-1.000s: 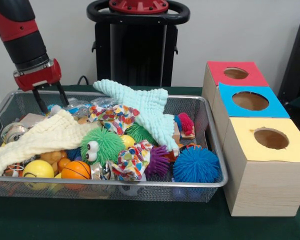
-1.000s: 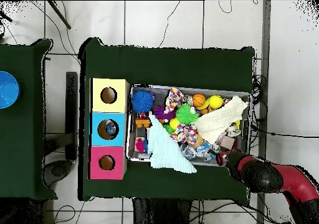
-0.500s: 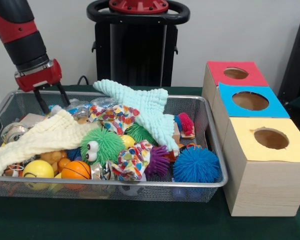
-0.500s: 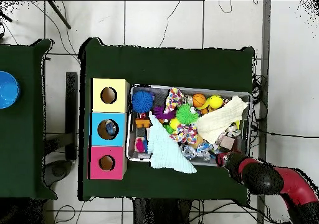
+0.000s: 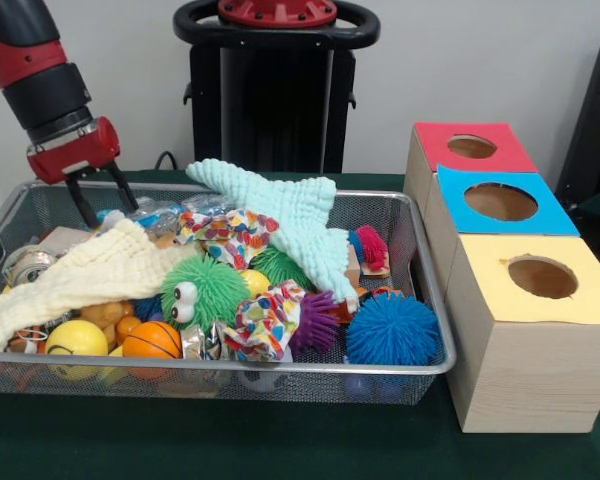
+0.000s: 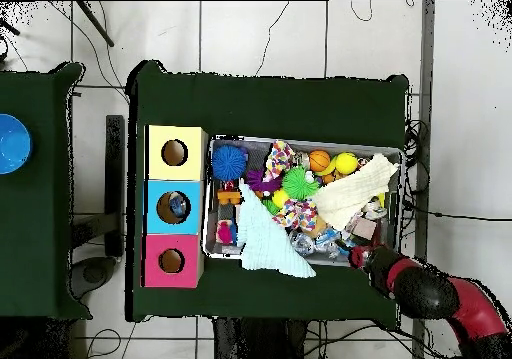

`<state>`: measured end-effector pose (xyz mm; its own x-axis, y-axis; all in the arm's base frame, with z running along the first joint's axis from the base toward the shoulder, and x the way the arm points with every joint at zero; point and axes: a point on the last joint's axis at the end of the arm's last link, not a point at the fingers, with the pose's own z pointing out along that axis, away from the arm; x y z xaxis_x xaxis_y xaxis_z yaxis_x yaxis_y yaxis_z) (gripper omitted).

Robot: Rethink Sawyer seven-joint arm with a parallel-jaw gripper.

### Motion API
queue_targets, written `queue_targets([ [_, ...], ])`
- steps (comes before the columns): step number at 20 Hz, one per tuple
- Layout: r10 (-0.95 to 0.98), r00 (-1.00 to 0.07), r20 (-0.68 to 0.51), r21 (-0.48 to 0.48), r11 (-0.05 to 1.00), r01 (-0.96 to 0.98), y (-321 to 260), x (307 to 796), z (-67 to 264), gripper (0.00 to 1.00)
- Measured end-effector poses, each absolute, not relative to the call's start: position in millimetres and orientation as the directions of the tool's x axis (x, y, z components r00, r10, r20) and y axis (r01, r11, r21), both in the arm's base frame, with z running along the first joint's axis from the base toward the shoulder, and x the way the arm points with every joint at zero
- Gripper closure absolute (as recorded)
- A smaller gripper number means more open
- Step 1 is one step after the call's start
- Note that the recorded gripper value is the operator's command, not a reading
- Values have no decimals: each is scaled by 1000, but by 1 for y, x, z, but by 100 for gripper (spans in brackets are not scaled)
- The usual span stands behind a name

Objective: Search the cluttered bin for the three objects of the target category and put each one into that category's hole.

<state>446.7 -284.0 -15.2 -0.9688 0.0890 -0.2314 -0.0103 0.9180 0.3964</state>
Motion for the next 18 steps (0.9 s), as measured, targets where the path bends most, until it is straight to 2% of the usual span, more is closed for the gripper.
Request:
queue_targets([
  [13,222,-949,-225,523,849,75,-284,442,-18,0],
  [18,301,-942,-147,648,749,138,-271,439,-21,0],
])
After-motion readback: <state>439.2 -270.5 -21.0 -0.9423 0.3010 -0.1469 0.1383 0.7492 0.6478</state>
